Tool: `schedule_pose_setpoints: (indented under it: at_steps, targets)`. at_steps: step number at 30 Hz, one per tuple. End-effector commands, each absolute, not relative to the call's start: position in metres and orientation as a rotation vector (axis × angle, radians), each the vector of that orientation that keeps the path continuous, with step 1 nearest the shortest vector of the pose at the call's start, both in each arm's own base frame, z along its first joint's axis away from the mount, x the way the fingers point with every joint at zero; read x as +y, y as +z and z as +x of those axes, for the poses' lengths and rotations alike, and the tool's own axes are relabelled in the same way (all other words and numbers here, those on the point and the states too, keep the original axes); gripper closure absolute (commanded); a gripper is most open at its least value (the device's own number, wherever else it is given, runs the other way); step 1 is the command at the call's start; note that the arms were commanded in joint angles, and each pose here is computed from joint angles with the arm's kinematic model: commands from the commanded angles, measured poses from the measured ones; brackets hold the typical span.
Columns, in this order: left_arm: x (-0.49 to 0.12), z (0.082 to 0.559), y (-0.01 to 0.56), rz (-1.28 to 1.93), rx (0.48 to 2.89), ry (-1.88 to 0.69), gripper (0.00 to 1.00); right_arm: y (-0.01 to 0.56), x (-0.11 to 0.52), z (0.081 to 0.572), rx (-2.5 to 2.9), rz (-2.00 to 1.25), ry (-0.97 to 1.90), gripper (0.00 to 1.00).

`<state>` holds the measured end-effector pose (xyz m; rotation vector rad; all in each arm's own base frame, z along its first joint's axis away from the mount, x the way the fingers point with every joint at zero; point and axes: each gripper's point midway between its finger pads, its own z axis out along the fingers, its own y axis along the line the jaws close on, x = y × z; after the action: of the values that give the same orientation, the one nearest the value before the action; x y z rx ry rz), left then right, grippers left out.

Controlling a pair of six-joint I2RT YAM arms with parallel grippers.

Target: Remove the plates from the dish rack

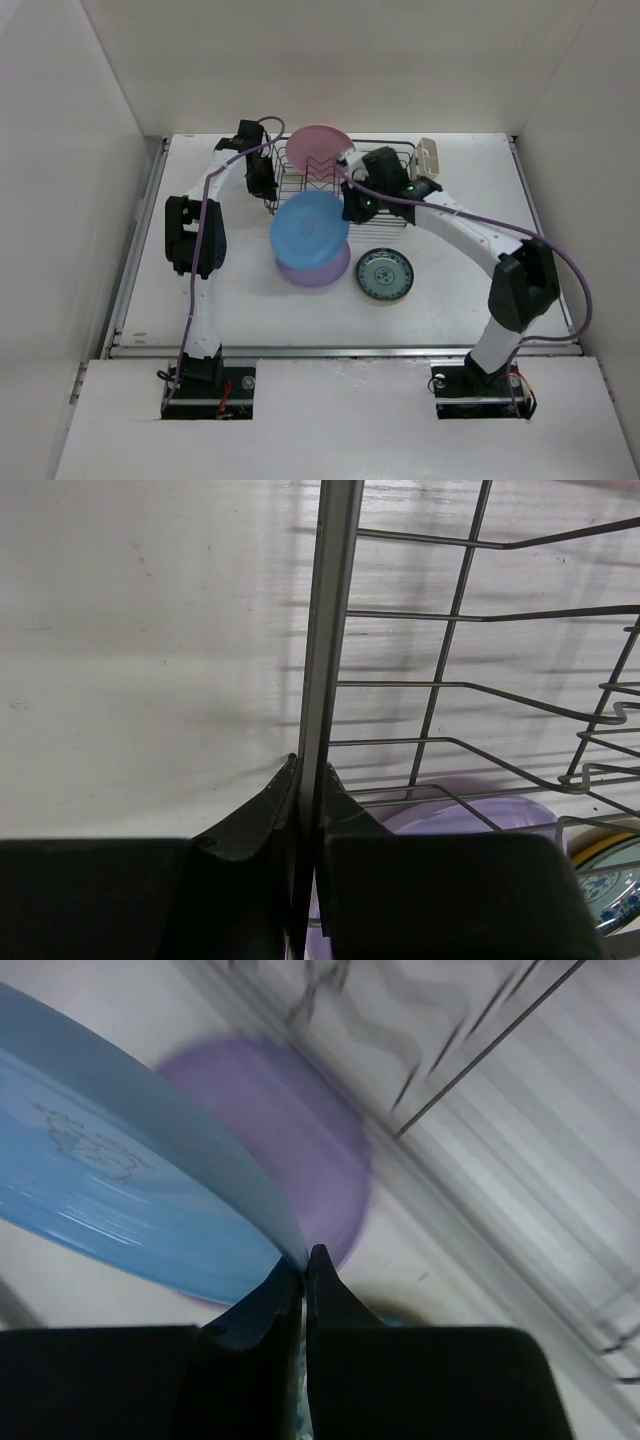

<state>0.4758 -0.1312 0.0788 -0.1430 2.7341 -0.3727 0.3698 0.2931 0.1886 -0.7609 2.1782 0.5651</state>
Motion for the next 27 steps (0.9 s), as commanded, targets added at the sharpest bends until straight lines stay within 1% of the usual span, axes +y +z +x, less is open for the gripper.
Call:
schedule_pose_setpoints:
  at_steps: [1,2,4,5,6,7,8,9,10,12,13,14,17,18,21,22,23,25,26,27]
  targets:
    - [-0.118,0.471,0.076,-0.232,2.765,-0.302,1.00,0.163,0.313,0.322,2.286,-0.870,0.731,1.00]
    - [-0.118,0.471,0.076,-0.232,2.765,-0.302,1.00,0.151,0.314,0.323,2.316,-0.874,0.726,0.98]
    - [-0.118,0.472,0.080,-0.231,2.756,-0.304,1.00,0.141,0.315,0.328,2.353,-0.844,0.707,0.87]
    - [-0.118,0.472,0.080,-0.231,2.756,-0.304,1.00,0.140,0.316,0.333,2.353,-0.838,0.693,0.82]
    - [-0.118,0.472,0.080,-0.218,2.756,-0.302,1.00,0.129,0.318,0.332,2.384,-0.847,0.673,0.66]
    - [-0.116,0.472,0.084,-0.219,2.745,-0.292,1.00,0.127,0.318,0.337,2.386,-0.839,0.652,0.59]
    - [-0.116,0.472,0.082,-0.219,2.744,-0.292,1.00,0.125,0.315,0.338,2.401,-0.834,0.628,0.56]
    - [-0.116,0.472,0.082,-0.219,2.744,-0.292,1.00,0.129,0.314,0.343,2.395,-0.822,0.600,0.44]
    - [-0.116,0.472,0.086,-0.218,2.735,-0.295,1.00,0.133,0.314,0.347,2.385,-0.814,0.588,0.39]
    - [-0.116,0.472,0.086,-0.218,2.735,-0.295,1.00,0.145,0.311,0.354,2.360,-0.791,0.547,0.38]
    - [-0.116,0.472,0.086,-0.218,2.735,-0.295,1.00,0.155,0.310,0.357,2.336,-0.779,0.537,0.35]
    - [-0.116,0.472,0.086,-0.218,2.735,-0.295,1.00,0.159,0.311,0.359,2.326,-0.777,0.539,0.35]
    - [-0.116,0.472,0.082,-0.219,2.744,-0.292,1.00,0.195,0.318,0.371,2.227,-0.751,0.553,0.34]
    - [-0.116,0.472,0.082,-0.219,2.744,-0.292,1.00,0.219,0.320,0.380,2.144,-0.720,0.549,0.30]
    - [-0.116,0.472,0.077,-0.221,2.755,-0.289,1.00,0.251,0.320,0.409,2.008,-0.614,0.488,0.25]
    - [-0.116,0.474,0.080,-0.207,2.746,-0.289,1.00,0.268,0.319,0.429,1.936,-0.545,0.439,0.23]
    - [-0.116,0.474,0.080,-0.207,2.746,-0.289,1.00,0.272,0.314,0.450,1.921,-0.486,0.412,0.23]
    - [-0.116,0.472,0.079,-0.208,2.755,-0.287,1.00,0.266,0.308,0.469,1.963,-0.466,0.375,0.23]
    - [-0.116,0.472,0.079,-0.208,2.755,-0.287,1.00,0.285,0.315,0.476,1.939,-0.483,0.426,0.23]
    - [-0.116,0.472,0.079,-0.208,2.755,-0.287,1.00,0.264,0.321,0.477,1.988,-0.526,0.432,0.25]
